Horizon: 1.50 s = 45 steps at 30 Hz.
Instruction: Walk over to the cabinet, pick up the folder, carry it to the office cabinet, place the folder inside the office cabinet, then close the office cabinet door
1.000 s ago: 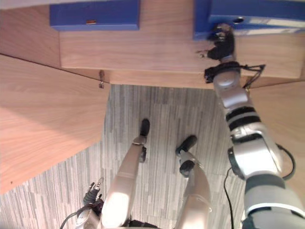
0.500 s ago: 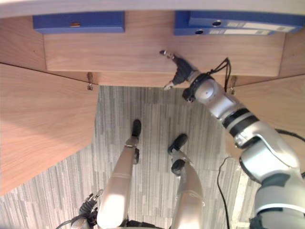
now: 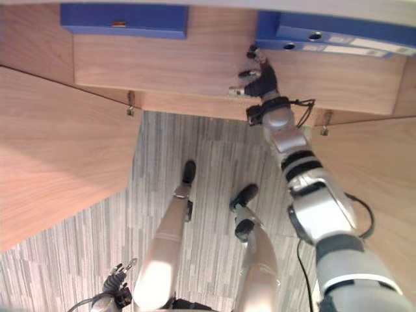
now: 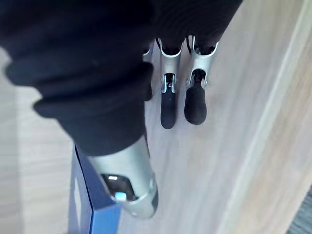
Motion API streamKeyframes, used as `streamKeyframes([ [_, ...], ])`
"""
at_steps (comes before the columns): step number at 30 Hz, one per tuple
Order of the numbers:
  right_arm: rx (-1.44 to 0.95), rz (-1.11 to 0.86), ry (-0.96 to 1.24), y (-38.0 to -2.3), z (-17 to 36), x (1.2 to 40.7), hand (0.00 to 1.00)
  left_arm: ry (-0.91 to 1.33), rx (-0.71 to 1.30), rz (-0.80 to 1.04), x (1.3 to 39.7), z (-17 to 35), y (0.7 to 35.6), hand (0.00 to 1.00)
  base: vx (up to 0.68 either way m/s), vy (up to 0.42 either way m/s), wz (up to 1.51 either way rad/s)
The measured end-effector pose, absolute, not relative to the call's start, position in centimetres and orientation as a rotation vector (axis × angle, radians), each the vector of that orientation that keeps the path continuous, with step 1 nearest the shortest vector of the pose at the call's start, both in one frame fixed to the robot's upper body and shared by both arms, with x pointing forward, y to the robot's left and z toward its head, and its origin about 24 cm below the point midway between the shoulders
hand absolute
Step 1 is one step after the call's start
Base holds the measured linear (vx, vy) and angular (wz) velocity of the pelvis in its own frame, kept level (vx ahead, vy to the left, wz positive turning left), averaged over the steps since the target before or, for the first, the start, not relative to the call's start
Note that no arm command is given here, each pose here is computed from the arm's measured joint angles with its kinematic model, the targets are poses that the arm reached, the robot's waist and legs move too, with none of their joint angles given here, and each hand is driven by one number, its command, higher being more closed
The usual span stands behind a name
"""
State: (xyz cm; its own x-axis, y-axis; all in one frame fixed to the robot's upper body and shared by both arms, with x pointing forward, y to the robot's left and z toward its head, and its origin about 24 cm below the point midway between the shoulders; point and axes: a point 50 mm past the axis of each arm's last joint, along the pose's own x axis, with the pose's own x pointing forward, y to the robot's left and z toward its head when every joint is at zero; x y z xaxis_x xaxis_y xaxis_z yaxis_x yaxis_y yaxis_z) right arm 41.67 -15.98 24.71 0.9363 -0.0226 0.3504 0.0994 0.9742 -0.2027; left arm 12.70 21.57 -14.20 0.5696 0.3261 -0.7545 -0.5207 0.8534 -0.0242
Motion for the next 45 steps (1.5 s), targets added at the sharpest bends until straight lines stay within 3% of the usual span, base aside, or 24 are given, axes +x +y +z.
streamKeyframes([
  [7,-0.103,-0.084,-0.399,-14.1,26.6,41.7,0.0,0.756,-0.37,0.578,14.1,-13.6,20.4,0.0,0.05,0.018,0.16],
  [14,-0.28,-0.065,-0.419,-12.8,28.0,41.7,0.0,0.716,-0.383,0.583,14.7,-13.1,20.3,0.0,0.06,0.03,0.11],
  [21,-0.281,-0.07,-0.441,-12.7,29.2,41.6,0.0,0.726,-0.407,0.586,14.7,-13.3,19.6,0.0,0.04,0.023,0.06],
  [27,-0.22,-0.153,-0.392,-15.4,29.0,42.0,0.0,0.731,-0.41,0.603,14.6,-13.4,19.6,0.0,0.01,0.028,0.04],
  [31,0.089,-0.214,-0.392,-18.5,29.8,41.7,0.0,0.74,-0.409,0.612,14.5,-13.4,19.6,0.0,-0.01,0.043,0.02],
  [34,0.184,-0.291,-0.409,-20.7,30.4,41.3,0.0,0.75,-0.412,0.616,14.5,-13.5,19.6,0.0,0.0,0.039,-0.05],
  [45,0.085,-0.372,-0.498,-23.9,33.9,40.0,0.0,0.737,-0.418,0.638,14.8,-13.3,20.1,0.0,-0.06,0.05,-0.06],
])
